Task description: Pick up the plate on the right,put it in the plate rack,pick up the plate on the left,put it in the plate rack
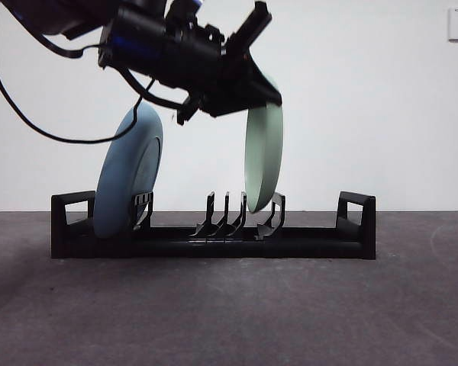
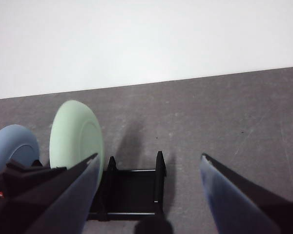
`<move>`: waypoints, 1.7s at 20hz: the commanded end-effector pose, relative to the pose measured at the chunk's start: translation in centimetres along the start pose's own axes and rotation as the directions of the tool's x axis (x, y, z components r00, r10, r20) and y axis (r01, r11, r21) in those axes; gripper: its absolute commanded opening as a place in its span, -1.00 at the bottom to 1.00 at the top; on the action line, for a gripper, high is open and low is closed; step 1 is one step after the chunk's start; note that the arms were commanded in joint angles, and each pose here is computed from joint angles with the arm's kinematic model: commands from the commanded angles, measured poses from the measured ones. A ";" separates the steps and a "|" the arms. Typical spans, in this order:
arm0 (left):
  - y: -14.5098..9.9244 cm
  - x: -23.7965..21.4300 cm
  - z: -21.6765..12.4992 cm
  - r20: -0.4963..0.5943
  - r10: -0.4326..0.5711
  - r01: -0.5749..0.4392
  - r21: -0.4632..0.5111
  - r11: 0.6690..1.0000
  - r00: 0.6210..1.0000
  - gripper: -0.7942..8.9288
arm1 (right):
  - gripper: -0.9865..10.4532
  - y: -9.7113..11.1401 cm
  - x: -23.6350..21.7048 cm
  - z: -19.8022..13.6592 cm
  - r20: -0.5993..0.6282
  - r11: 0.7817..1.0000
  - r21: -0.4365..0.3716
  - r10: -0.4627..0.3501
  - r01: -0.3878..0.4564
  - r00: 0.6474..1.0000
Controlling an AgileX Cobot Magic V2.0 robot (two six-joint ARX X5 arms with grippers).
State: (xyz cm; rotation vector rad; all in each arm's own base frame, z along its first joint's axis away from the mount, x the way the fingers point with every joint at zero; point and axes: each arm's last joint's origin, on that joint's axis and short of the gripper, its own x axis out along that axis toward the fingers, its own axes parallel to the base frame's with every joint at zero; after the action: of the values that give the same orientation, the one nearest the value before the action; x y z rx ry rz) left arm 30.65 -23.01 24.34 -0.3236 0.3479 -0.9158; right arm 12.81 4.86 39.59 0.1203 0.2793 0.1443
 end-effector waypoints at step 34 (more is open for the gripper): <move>-2.0 0.3 -1.7 -0.128 0.063 -0.043 0.156 0.987 0.990 -0.08 | -0.23 0.1 0.0 0.6 0.060 1.000 -0.015 0.013 -0.012 0.998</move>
State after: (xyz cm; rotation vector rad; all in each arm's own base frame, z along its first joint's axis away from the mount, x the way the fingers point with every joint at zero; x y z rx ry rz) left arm 29.02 -24.43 22.96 -0.1192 0.4280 -0.8803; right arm 12.93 4.92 40.11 0.1182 0.2248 0.1546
